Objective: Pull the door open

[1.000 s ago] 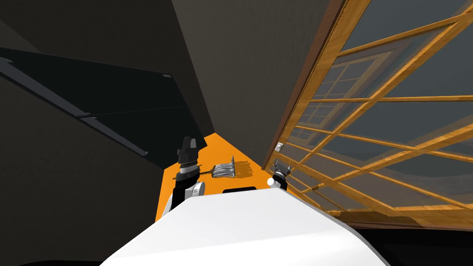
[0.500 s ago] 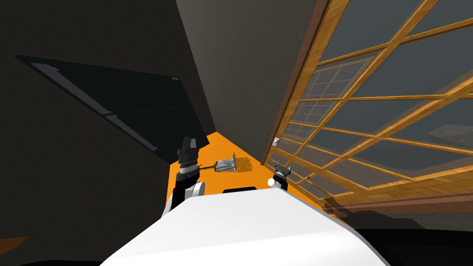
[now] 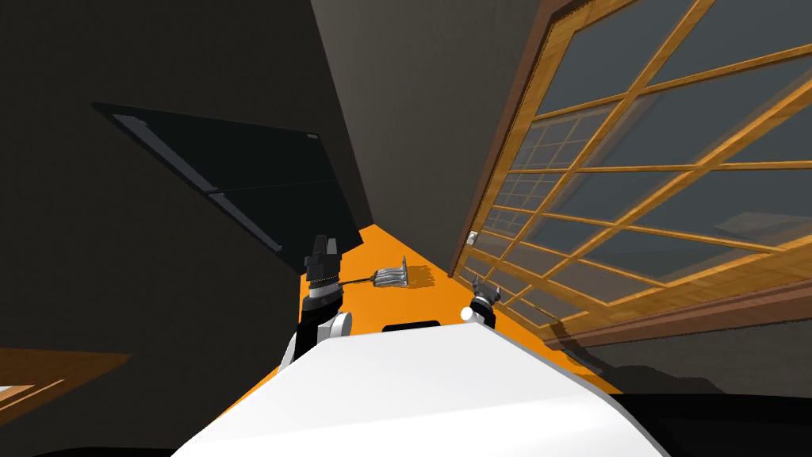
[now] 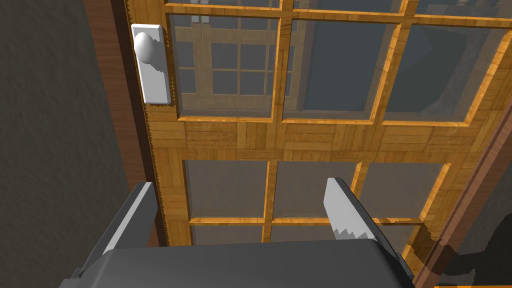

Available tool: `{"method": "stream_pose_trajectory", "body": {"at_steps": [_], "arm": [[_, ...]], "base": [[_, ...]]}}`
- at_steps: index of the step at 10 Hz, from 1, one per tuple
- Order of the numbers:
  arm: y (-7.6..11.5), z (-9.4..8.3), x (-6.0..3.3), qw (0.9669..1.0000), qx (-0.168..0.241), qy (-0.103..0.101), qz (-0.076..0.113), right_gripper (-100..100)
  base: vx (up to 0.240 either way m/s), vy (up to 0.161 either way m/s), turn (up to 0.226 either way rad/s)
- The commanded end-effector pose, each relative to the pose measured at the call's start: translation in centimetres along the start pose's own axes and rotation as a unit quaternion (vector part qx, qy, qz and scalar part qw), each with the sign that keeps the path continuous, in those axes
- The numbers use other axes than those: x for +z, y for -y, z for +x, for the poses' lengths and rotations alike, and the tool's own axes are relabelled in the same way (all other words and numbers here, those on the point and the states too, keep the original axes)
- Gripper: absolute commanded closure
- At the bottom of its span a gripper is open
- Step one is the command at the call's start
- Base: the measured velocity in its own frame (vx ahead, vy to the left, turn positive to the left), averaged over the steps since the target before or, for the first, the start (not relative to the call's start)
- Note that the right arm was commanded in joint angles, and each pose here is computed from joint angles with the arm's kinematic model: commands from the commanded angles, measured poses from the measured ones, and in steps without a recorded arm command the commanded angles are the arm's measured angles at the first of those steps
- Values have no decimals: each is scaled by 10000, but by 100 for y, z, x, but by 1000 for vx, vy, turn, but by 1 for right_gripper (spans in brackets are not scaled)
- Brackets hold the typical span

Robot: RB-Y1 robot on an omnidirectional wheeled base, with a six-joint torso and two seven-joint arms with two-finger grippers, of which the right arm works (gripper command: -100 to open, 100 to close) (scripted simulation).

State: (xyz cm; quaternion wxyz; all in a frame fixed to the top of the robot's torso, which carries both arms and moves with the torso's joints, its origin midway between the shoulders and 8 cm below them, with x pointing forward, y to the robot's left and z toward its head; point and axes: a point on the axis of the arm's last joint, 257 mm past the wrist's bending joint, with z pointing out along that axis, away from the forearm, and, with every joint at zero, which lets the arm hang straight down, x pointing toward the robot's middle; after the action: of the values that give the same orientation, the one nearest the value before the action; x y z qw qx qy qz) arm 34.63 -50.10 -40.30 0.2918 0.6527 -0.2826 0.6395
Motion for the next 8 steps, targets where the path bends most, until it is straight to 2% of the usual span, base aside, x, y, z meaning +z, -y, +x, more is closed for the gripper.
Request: {"method": "stream_pose_trajectory", "body": {"at_steps": [1,4,5,8], "arm": [[-23,-13,8,10000,-11,13,1,-100],[-100,-33,35,10000,-32,39,2,-100],[-195,-32,80,10000,-19,35,-5,-100],[-212,-27,89,10000,-10,29,-7,-100]], "base": [[-197,88,21],[-170,83,20],[38,39,0],[170,-66,0]]}}
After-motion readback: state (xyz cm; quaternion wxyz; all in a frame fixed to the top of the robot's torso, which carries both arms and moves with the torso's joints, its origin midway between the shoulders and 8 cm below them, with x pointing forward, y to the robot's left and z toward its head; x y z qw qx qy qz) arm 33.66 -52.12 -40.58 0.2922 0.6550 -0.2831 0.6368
